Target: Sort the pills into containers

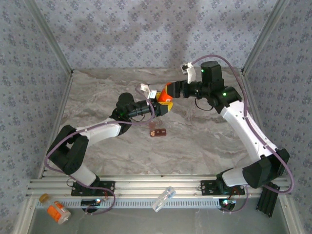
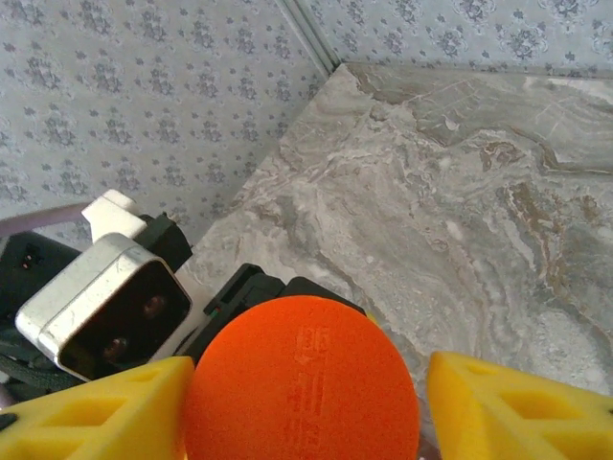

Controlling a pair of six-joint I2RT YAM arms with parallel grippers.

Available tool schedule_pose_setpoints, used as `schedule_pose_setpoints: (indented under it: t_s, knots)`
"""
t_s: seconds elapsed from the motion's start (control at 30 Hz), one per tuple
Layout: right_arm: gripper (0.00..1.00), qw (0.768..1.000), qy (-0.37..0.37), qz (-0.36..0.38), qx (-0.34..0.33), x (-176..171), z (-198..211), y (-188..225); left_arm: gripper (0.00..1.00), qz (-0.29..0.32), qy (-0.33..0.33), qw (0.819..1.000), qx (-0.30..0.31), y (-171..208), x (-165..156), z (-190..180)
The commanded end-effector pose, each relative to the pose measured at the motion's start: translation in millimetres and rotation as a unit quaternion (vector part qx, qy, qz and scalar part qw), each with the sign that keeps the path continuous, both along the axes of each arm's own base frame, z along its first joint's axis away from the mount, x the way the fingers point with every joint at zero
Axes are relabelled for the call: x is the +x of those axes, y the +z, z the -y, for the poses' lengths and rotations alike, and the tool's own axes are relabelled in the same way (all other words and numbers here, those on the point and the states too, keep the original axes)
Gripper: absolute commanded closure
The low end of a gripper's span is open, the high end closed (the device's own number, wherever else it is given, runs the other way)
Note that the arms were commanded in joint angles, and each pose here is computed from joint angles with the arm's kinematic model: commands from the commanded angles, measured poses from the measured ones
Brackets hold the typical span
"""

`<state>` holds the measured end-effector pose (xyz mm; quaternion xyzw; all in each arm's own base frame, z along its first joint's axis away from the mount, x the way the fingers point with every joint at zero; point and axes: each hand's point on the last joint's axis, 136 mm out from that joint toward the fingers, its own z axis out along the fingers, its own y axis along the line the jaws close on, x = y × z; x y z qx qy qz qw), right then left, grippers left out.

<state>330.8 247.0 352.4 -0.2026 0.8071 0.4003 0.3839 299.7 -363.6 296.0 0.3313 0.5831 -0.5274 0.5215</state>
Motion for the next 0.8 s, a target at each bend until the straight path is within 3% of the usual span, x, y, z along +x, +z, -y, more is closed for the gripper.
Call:
schedule_pose_setpoints:
  t_s: [0.0, 0.13, 0.3, 0.53, 0.77]
  knots:
    - [0.43, 1.0, 0.005, 0.003, -0.003, -2.4, -1.5, 4.8, 1.0, 0.042, -0.007, 0.999, -0.034, 38.0, -5.6, -3.7]
    - [0.55, 1.0, 0.012, -0.001, -0.004, -5.3, -2.5, 4.6, 1.0, 0.044, -0.01, 0.999, -0.029, 35.1, -6.1, -2.8]
    - [0.62, 0.999, 0.039, -0.007, -0.028, -12.0, -1.7, 1.8, 1.0, 0.059, -0.029, 0.998, 0.001, 30.0, -13.4, -0.5]
    - [0.64, 0.994, 0.085, -0.027, -0.062, -20.9, -2.6, -10.3, 1.0, 0.075, -0.044, 0.996, 0.036, 26.7, -22.4, -2.3]
    - [0.64, 0.996, 0.065, -0.041, -0.036, -16.3, -7.9, -19.8, 1.0, 0.076, -0.029, 0.997, 0.012, 33.8, -20.5, -5.6]
